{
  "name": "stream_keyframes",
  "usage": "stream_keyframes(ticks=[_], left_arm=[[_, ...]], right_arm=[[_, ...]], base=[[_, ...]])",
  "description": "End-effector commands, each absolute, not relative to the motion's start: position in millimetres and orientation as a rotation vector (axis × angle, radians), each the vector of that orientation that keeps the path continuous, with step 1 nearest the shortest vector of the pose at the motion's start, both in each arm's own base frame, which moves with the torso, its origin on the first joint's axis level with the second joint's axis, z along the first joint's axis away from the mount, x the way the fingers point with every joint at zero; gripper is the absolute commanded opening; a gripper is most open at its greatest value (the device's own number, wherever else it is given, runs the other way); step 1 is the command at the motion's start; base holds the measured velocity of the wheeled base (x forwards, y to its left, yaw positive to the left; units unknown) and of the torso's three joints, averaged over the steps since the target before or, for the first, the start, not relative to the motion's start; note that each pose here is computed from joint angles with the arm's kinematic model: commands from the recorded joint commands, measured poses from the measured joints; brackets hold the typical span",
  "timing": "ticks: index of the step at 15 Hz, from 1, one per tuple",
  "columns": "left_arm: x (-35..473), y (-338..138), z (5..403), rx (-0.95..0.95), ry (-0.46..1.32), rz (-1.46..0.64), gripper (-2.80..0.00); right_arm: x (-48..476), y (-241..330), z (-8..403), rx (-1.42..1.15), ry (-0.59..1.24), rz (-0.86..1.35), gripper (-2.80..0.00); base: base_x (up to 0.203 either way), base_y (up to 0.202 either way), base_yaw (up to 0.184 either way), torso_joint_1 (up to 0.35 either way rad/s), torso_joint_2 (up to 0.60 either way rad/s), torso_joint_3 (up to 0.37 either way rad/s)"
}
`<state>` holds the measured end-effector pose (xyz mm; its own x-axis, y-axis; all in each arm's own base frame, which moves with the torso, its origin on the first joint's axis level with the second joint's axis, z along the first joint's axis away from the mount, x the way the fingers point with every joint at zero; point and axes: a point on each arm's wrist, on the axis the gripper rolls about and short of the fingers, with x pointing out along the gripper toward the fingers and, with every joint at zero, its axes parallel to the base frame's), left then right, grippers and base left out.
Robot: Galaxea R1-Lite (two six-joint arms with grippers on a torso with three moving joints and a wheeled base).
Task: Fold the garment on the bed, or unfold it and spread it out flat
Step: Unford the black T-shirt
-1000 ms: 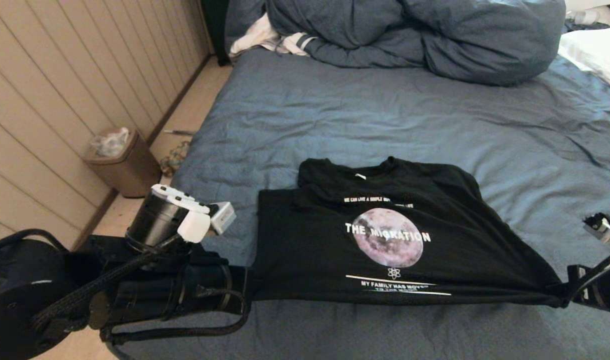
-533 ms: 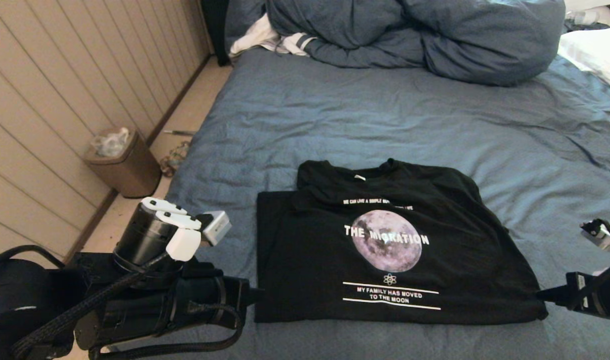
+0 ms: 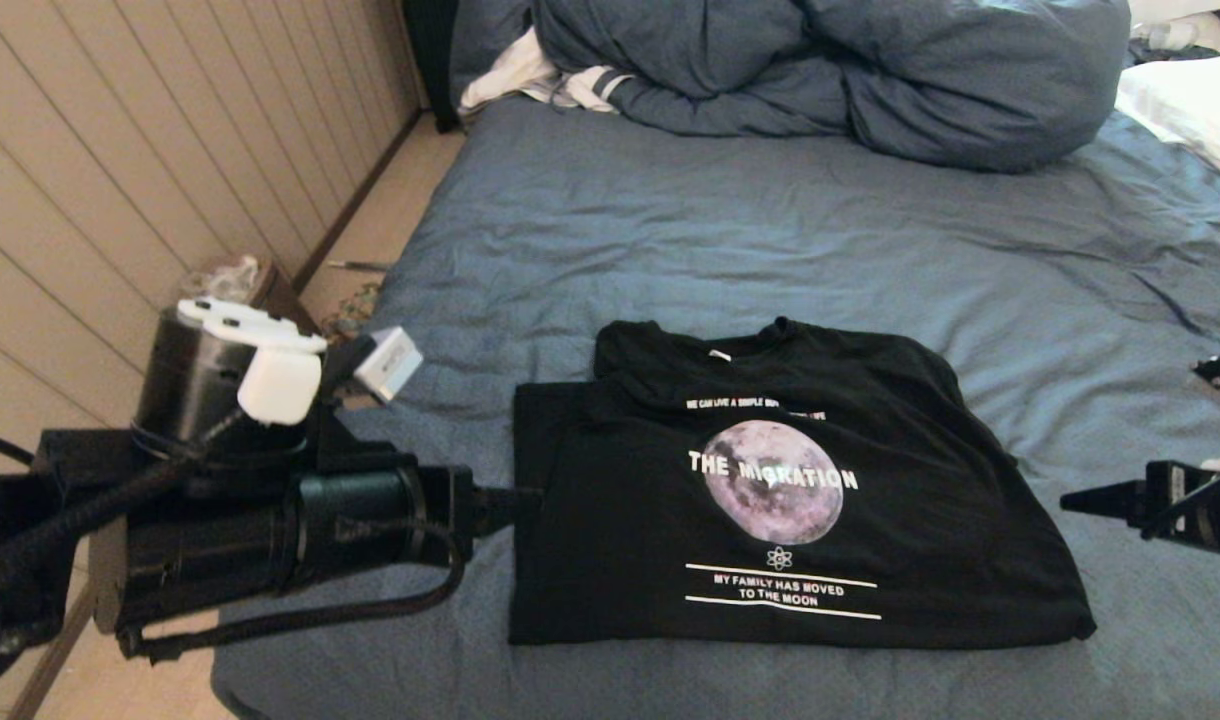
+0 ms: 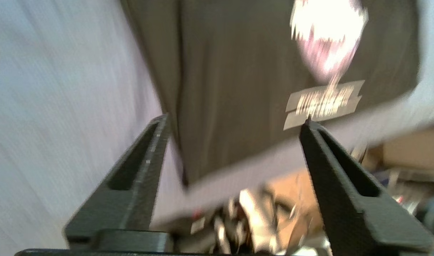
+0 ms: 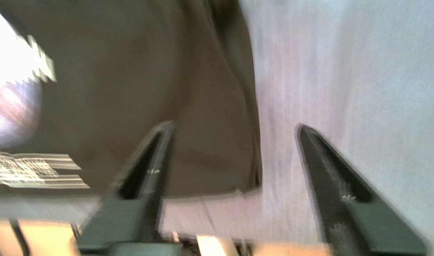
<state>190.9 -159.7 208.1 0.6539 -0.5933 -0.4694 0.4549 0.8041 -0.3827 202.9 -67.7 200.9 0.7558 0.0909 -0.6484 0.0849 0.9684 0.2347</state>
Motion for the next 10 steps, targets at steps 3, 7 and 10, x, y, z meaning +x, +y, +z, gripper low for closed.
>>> stream_keyframes(ticks=[3,7,10], left_arm=[[244,-167,248,-0.294,0.531,-0.551,-2.80],[291,-191,242,-0.268,0.515,-0.499,-2.80],[330,-198,225,-0.255,0.526,-0.472,-2.80]], right_arm=[[235,-47,252,0.259,0.565,0.102,-2.80],[284,-10,254,0.238,0.583,0.244,-2.80],[330,3,245,0.205,0.601,0.228,-2.80]], base=[[0.000,0.000,0.000,0.000,0.00,0.000],[0.000,0.000,0.000,0.000,0.00,0.000],[0.000,0.000,0.000,0.000,0.00,0.000]])
